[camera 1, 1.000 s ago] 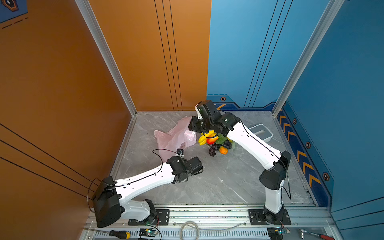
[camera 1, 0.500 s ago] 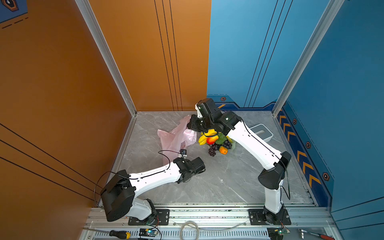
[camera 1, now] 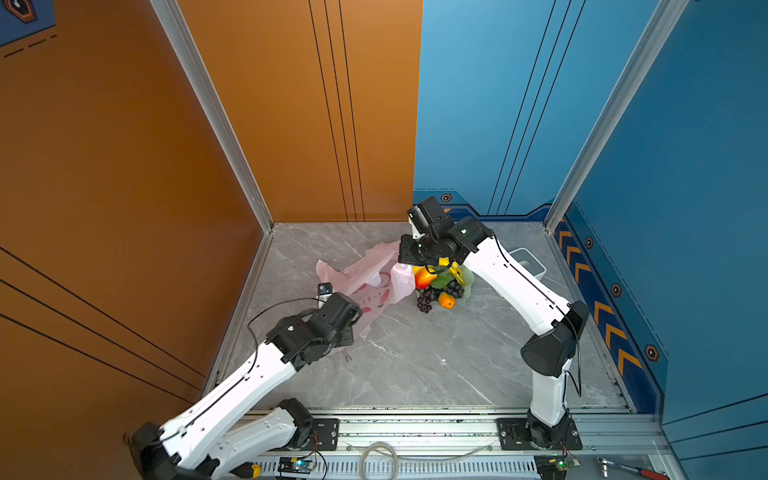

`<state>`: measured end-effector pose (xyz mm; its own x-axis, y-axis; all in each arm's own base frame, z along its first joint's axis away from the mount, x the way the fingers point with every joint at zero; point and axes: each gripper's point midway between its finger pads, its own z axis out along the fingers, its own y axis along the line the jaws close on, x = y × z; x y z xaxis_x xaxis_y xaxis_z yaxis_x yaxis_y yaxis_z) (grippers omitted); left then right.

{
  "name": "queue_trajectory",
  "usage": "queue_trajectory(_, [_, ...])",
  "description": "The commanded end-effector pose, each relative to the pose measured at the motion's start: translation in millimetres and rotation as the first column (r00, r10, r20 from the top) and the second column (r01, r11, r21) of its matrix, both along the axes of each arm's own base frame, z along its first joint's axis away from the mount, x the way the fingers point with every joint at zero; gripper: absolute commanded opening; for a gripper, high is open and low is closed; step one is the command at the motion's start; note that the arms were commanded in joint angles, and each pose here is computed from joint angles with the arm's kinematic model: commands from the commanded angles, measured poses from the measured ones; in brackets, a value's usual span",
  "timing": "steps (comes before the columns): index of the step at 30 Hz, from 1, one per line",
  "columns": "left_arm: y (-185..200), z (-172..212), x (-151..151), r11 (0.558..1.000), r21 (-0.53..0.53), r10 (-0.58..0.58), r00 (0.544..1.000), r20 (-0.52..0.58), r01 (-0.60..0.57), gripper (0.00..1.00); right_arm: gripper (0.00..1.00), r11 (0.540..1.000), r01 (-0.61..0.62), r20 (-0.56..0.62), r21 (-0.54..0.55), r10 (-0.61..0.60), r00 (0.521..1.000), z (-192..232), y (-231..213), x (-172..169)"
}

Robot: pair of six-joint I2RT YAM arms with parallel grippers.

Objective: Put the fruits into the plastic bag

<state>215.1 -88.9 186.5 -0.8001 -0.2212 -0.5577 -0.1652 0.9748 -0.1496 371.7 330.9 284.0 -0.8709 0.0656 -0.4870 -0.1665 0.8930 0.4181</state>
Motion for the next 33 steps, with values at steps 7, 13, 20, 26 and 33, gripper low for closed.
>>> queue_trajectory(7, [5.0, 47.6, -9.9, 0.985, -0.170, -0.038, 0.998, -0.050, 0.029, 0.00, 0.00, 0.999, -0.054, 0.095, 0.005, 0.053, 0.994, 43.9, -12.7, -14.8])
queue_trajectory(13, [16.2, 55.3, 5.7, 0.993, -0.117, 0.012, 0.998, -0.061, -0.019, 0.00, 0.00, 0.997, -0.070, 0.074, -0.015, 0.071, 0.995, 32.2, -6.1, -16.5])
queue_trajectory(20, [20.2, 106.3, 97.1, 0.992, -0.106, 0.070, 0.997, 0.016, -0.068, 0.00, 0.00, 0.990, -0.099, 0.207, 0.099, 0.076, 0.975, 54.3, 45.6, 48.9])
queue_trajectory(26, [-17.5, 255.5, 128.3, 0.993, 0.044, -0.118, 0.906, 0.407, 0.110, 0.00, 0.00, 0.941, -0.247, 0.693, 0.230, 0.020, 0.721, 226.6, 52.1, 30.2])
queue_trajectory(33, [-65.0, 338.5, 57.0, 0.933, 0.308, -0.353, 0.641, 0.681, 0.186, 0.00, 0.00, 0.959, -0.257, 0.902, 0.119, 0.004, 0.432, 293.7, 24.0, -31.1])
